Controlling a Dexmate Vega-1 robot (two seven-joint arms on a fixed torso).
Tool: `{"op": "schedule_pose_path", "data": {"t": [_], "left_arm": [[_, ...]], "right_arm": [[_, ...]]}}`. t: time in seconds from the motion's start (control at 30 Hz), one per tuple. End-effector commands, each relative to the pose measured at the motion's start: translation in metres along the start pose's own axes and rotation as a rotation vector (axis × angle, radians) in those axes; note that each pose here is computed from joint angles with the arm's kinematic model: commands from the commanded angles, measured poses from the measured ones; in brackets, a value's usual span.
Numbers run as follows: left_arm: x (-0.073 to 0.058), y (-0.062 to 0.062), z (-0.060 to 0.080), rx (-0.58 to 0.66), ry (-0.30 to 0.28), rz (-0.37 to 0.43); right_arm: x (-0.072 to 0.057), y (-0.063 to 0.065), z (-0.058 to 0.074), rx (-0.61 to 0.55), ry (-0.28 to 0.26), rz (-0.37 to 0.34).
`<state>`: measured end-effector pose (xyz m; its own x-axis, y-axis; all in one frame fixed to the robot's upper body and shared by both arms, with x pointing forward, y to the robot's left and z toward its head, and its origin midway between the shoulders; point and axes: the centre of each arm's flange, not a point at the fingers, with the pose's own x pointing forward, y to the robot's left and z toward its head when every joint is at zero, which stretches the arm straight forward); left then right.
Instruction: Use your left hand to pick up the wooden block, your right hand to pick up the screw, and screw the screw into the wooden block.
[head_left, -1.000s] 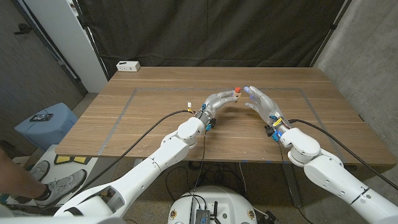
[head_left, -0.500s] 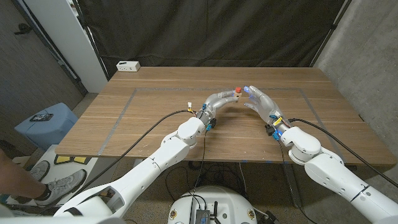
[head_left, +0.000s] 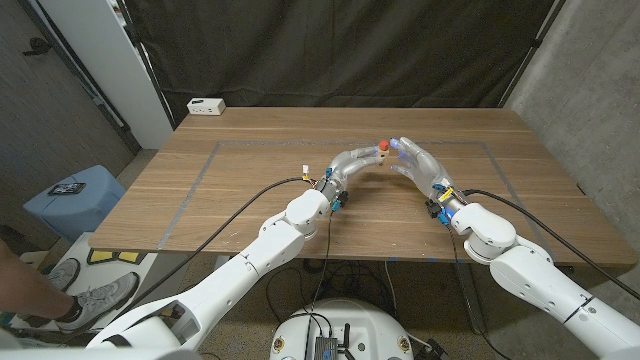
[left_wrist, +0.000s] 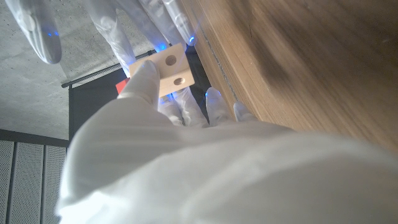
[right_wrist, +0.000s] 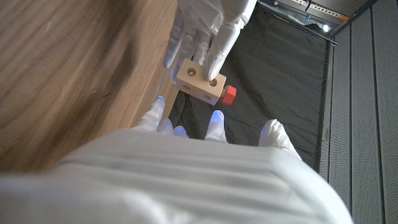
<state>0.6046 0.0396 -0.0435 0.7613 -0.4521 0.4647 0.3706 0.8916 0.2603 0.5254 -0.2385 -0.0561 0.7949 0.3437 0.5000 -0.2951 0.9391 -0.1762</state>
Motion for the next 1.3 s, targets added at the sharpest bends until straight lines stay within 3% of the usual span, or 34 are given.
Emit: {"op": "schedule_pose_path", "data": {"t": [0.03,1.3], "left_arm": [[-0.0005,-0.0016,0.0002,0.005,-0.003,0.000],[-0.0015,-0.0025,-0.0019,0.005,0.007,0.003]], "right_arm": [[0.0009,0.0018,0.0007,0.003,-0.004,0.014],[-0.0034,0.0107,0.0004,0.000,0.001,0.023]]}}
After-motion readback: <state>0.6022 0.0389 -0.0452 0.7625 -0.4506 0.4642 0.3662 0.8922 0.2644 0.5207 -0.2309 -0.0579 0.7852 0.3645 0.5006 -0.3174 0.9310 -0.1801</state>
